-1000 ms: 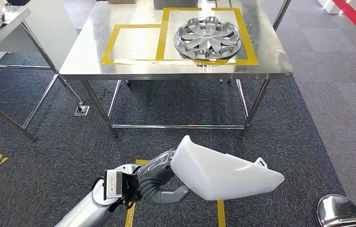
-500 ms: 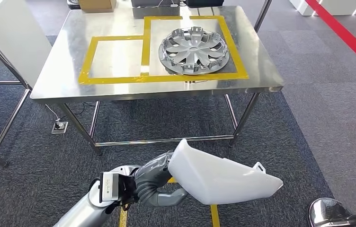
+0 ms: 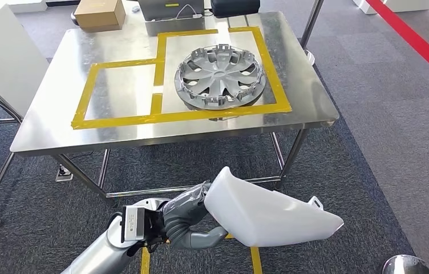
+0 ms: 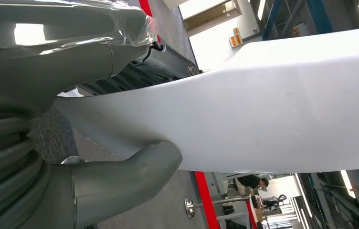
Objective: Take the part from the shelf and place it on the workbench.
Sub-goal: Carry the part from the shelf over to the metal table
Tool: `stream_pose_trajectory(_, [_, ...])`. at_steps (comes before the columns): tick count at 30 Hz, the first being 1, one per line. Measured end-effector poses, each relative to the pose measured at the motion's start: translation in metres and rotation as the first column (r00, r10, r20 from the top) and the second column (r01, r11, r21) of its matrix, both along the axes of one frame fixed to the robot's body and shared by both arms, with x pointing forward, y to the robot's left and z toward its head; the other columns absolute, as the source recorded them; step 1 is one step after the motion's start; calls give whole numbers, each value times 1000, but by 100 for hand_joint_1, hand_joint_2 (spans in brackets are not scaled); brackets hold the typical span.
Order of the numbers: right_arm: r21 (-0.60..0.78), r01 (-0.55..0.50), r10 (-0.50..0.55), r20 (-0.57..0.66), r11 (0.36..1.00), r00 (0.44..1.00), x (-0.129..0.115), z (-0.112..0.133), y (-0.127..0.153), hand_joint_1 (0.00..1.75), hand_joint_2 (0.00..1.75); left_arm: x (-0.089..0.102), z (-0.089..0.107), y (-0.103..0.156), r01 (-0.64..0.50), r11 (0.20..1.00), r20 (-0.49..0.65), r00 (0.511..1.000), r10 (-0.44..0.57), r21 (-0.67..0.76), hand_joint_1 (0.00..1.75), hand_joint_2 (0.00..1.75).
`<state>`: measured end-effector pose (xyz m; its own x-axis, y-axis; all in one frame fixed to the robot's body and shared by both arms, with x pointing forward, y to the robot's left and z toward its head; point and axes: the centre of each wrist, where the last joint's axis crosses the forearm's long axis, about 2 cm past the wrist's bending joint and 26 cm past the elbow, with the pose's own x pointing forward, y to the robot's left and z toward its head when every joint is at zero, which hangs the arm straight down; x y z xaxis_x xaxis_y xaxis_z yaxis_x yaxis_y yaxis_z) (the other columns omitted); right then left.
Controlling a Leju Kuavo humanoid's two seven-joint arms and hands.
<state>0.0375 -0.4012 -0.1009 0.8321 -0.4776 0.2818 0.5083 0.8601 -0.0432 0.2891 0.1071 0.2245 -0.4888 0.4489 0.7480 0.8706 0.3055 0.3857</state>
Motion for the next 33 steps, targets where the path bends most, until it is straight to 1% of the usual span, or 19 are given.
stream_pose_trajectory(6, [9, -1, 1, -2, 1000, 1000, 0, -1, 4, 0, 0, 0, -2, 2, -9, 1000, -3, 1000, 9, 6, 175, 175])
stream_pose_trajectory(13, [8, -3, 3, 6, 1000, 1000, 5, 0, 2, 0, 0, -1, 2, -1, -7, 1000, 4, 1000, 7, -4, 175, 175])
stream_pose_trajectory(22, [3, -3, 3, -9, 1000, 1000, -3, 0, -1, 0, 0, -2, -1, -1, -22, 1000, -6, 1000, 22, -5, 175, 175])
stream_pose_trajectory(27, [0, -2, 2, -4, 1000, 1000, 1, 1, -3, 0, 0, -1, 3, -1, -22, 1000, 6, 1000, 22, -18, 175, 175])
stream_pose_trajectory(33, [-3, 0, 0, -10, 1000, 1000, -1, 1, -3, 0, 0, -2, -1, 0, -34, 999, -7, 999, 34, -23, 175, 175])
